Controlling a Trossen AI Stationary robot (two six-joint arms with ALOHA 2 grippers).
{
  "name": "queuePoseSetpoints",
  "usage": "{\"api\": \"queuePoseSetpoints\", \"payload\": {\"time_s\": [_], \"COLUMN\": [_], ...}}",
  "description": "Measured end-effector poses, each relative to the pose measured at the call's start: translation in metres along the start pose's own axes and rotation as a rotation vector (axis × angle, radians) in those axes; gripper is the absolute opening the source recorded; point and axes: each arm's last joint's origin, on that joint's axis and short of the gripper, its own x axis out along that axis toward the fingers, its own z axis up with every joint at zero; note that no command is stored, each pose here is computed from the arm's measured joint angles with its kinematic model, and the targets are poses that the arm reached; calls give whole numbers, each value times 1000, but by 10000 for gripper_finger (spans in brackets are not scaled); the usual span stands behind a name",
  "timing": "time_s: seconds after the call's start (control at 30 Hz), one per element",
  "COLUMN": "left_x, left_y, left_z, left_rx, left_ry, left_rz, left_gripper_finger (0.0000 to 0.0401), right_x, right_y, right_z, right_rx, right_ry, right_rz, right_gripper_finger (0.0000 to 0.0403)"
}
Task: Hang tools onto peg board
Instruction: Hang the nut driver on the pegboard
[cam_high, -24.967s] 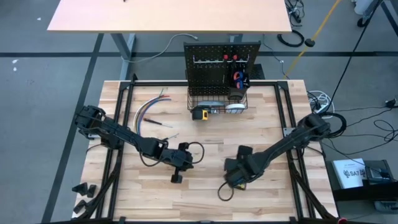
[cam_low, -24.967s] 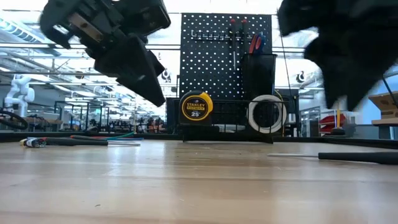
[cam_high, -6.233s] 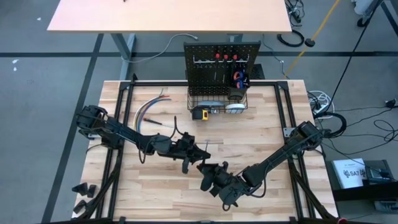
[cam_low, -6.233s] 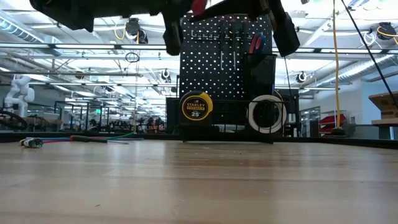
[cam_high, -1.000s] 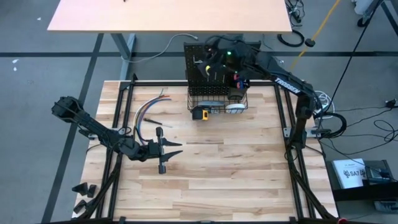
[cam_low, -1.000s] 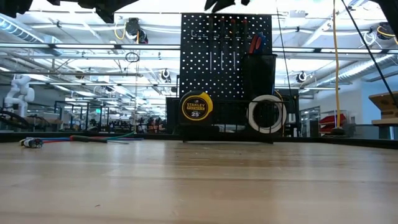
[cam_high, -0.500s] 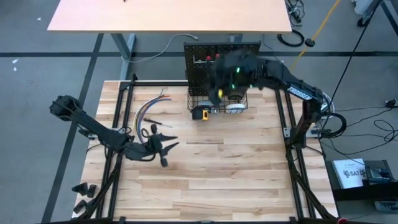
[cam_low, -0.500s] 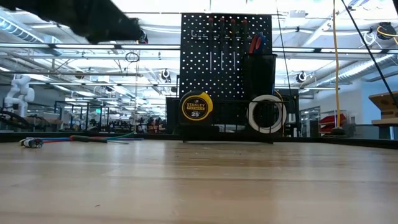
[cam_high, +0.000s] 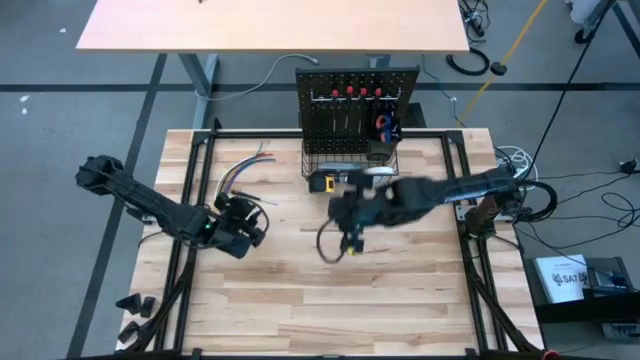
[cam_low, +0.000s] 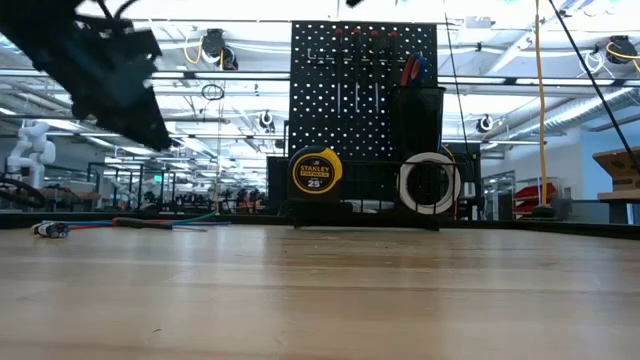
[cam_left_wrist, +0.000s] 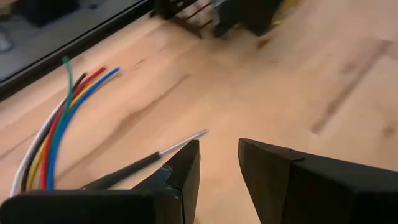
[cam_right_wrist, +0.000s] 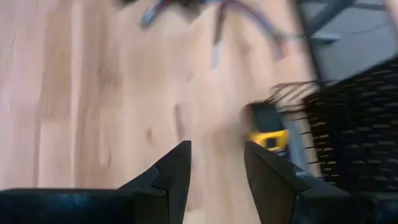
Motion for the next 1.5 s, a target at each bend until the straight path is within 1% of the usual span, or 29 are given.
{"api": "queuePoseSetpoints", "payload": {"time_s": [0.07,0.17,0.23,0.27,0.3,0.37,0.43,0.5,0.57,0.6,0.67,0.73,0.8,0.87,0.93,0.97,1.0,1.07,1.13,1.2,1.27,1.33,1.5], "left_x": [8,17,23,26,28,32,33,33,31,29,27,29,31,31,30,30,30,30,31,33,37,43,58], "left_y": [3,4,5,6,6,5,3,-2,-7,-10,-10,-9,-10,-12,-14,-14,-12,-5,7,18,30,40,61], "left_z": [-4,-7,-7,-7,-7,-8,-10,-11,-11,-9,-8,-8,-5,-1,7,14,24,44,59,71,74,73,61], "left_rx": [-19,-12,-17,-16,-6,37,96,145,195,221,264,317,422,561,642,650,645,657,701,742,777,810,850], "left_ry": [11,39,51,57,62,74,95,140,170,167,153,141,118,124,181,209,231,274,342,389,452,495,573], "left_rz": [36,83,112,127,140,155,136,67,-10,-41,-52,-29,-33,-85,-189,-238,-261,-261,-238,-255,-283,-301,-278], "left_gripper_finger": [116,116,116,116,116,116,116,116,116,116,116,116,116,116,116,116,115,112,108,104,102,102,102], "right_x": [17,51,74,84,94,110,123,133,145,150,161,170,176,179,178,178,176,172,169,167,165,165,162], "right_y": [18,46,60,65,68,71,70,68,66,64,61,60,61,64,69,72,74,81,87,92,97,102,111], "right_z": [-13,-28,-38,-42,-46,-55,-62,-65,-68,-69,-71,-74,-79,-84,-88,-90,-92,-94,-97,-100,-104,-111,-125], "right_rx": [-68,-100,-91,-87,-87,-103,-120,-97,-44,-12,44,92,137,157,149,143,139,128,108,91,71,41,-60], "right_ry": [36,-3,-66,-122,-185,-293,-400,-503,-569,-580,-577,-537,-494,-433,-387,-362,-338,-315,-292,-262,-228,-175,-75], "right_rz": [55,226,330,372,389,382,355,319,298,295,293,296,309,336,395,428,461,527,571,606,630,629,621], "right_gripper_finger": [142,141,141,141,141,141,141,141,141,141,141,141,141,141,141,141,141,141,141,141,141,141,141]}}
